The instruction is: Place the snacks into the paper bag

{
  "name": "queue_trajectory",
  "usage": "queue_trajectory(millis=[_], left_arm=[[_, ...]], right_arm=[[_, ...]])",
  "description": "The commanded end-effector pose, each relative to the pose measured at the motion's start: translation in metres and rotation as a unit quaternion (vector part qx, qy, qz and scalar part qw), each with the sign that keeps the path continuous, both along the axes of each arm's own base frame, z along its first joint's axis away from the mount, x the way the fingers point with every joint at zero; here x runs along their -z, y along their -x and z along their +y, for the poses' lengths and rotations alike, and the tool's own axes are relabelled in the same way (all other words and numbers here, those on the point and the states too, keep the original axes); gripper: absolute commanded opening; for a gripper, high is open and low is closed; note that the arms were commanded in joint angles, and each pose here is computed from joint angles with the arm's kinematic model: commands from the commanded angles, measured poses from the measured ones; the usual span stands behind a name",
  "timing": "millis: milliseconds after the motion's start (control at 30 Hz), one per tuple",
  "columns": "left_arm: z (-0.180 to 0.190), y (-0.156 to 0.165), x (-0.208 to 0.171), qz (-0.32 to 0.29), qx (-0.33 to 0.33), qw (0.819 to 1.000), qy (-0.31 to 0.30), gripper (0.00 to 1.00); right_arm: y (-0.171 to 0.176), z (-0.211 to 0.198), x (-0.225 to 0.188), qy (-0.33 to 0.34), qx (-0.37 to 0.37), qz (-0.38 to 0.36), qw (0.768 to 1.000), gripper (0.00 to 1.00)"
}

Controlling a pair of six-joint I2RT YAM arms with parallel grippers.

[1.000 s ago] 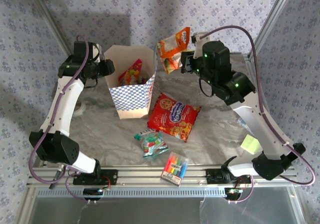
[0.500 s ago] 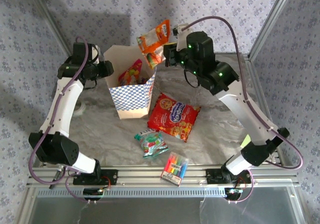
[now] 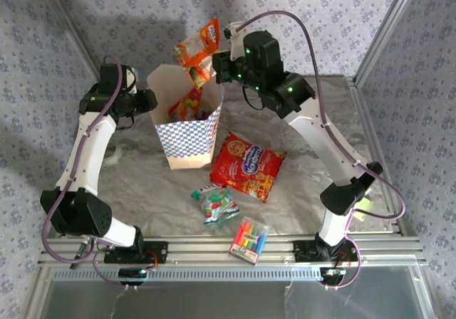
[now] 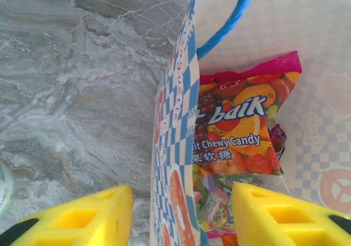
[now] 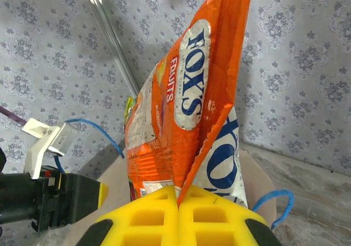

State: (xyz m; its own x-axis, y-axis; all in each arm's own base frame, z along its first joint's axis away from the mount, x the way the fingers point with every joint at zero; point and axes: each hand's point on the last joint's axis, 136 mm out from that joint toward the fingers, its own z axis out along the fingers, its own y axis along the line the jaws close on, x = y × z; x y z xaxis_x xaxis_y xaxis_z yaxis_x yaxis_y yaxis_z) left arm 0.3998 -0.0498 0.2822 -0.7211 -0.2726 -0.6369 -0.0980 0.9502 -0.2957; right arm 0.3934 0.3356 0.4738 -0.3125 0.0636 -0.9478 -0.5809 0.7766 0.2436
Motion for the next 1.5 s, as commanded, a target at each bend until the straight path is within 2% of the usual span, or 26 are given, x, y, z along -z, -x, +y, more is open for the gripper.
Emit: queue_trajectory(millis=[0,767,1233,1467], left_arm=[[0.002,0.003,-0.014,-0.024,0.008,1.000,-0.002,0.51],[0.004,0.004,-0.010,-0.016,0.018,1.000,0.014,0.51],[0.007,0.008,-0.006,-0.014,0.013,1.000,0.015,0.51],[0.008,0.011,-0.007,-0.015,0.011,1.000,0.016,0.51]], right_arm=[[0.002,0.008,-0.024,-0.031,-0.013,-0.017,0.999,0.00],[-0.030,0.049,0.019,-0.047,-0.045,0.053,0.996,0.00],[-0.033,0.068,0.053,-0.050,-0.070,0.110,0.990,0.00],[-0.022,0.078,0.077,-0.041,-0.091,0.159,0.982,0.00]])
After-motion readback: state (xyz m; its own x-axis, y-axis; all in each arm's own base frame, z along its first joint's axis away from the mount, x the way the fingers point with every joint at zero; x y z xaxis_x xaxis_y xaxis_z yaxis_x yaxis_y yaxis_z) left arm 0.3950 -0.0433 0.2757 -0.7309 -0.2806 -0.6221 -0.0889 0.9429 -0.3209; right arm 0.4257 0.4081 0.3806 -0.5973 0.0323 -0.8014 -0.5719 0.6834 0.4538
